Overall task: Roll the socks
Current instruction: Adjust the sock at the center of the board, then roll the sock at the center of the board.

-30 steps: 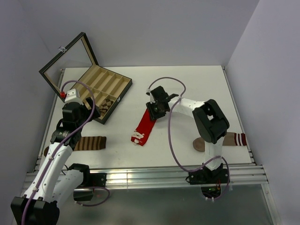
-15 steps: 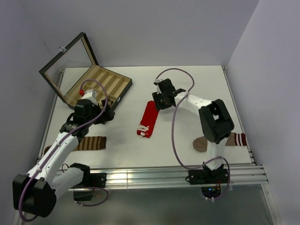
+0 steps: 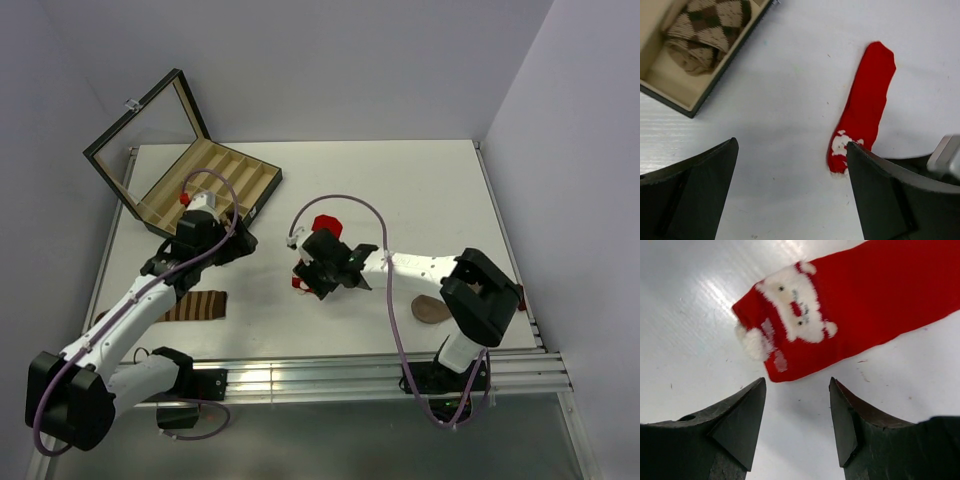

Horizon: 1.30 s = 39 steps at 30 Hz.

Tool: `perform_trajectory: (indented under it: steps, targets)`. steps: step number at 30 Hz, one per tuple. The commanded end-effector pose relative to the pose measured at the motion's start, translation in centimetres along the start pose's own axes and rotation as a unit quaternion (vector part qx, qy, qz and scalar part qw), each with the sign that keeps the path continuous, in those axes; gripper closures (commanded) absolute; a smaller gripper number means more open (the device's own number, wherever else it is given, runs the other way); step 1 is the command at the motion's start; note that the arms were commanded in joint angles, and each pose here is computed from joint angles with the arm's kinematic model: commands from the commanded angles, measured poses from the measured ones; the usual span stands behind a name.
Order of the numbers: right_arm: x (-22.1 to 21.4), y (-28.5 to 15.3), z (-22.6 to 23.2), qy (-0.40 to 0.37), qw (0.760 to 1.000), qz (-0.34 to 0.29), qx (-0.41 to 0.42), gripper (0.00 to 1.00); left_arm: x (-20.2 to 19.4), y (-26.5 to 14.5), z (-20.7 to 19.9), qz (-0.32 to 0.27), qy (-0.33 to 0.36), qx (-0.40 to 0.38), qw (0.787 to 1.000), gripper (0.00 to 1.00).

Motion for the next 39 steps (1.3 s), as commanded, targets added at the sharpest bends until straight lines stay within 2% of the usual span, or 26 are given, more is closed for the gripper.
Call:
perform_trajectory:
  steps: [1,8,21,24,26,27,29,30,31,33,39]
  targets:
    - [1.0,0.2,0.8,-0.039,0.999,-0.024,-0.028,0.39,2.9,-1.6,-0.4,-0.078,-0.028,0.020,0.996,0.04]
    - [1.3,1.7,2.7,-0.104,0.993,-0.018,-0.049,0.39,3.5,-2.4,0.5,-0.097,-0.024,0.043,0.994,0.04]
    - [0.2,4.5,2.8,-0.127,0.989,0.023,-0.068,0.42,2.5,-2.4,1.3,-0.090,-0.034,0.045,0.994,0.05]
    - [0.1,4.9,3.0,-0.127,0.989,0.028,-0.066,0.49,2.4,-2.5,1.3,-0.091,-0.035,0.043,0.994,0.05]
    - [0.2,5.1,3.2,-0.124,0.990,0.029,-0.061,0.61,2.5,-2.7,1.3,-0.093,-0.037,0.040,0.994,0.05]
    - [0.3,5.2,3.5,-0.122,0.991,0.028,-0.049,0.70,2.4,-2.7,1.3,-0.093,-0.037,0.040,0.994,0.05]
    - [1.0,5.1,4.0,-0.111,0.993,0.019,-0.033,0.81,2.4,-2.8,1.3,-0.094,-0.037,0.036,0.994,0.06]
    - [1.3,5.0,4.6,-0.107,0.994,0.016,-0.013,0.91,2.2,-2.7,1.4,-0.090,-0.036,0.037,0.995,0.06]
    - [2.1,4.8,4.9,-0.095,0.995,0.006,0.001,0.95,2.1,-2.7,1.3,-0.088,-0.037,0.033,0.995,0.06]
    - [2.9,4.6,5.3,-0.079,0.997,-0.002,0.026,1.00,1.8,-2.6,1.4,-0.083,-0.036,0.030,0.995,0.05]
    - [5.9,4.5,5.4,0.028,0.991,-0.032,0.126,1.00,0.6,-2.0,1.4,-0.057,-0.045,0.015,0.997,0.06]
Point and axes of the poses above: each gripper's point midway between its finger pads, its own y axis out along the fingers, its own z axis along the line the jaws close on, x = y × z, the point moved 4 cm from there along -y, back along the fingers, and after that the axes turned 10 degrees about -y, right-handed, at the moved point
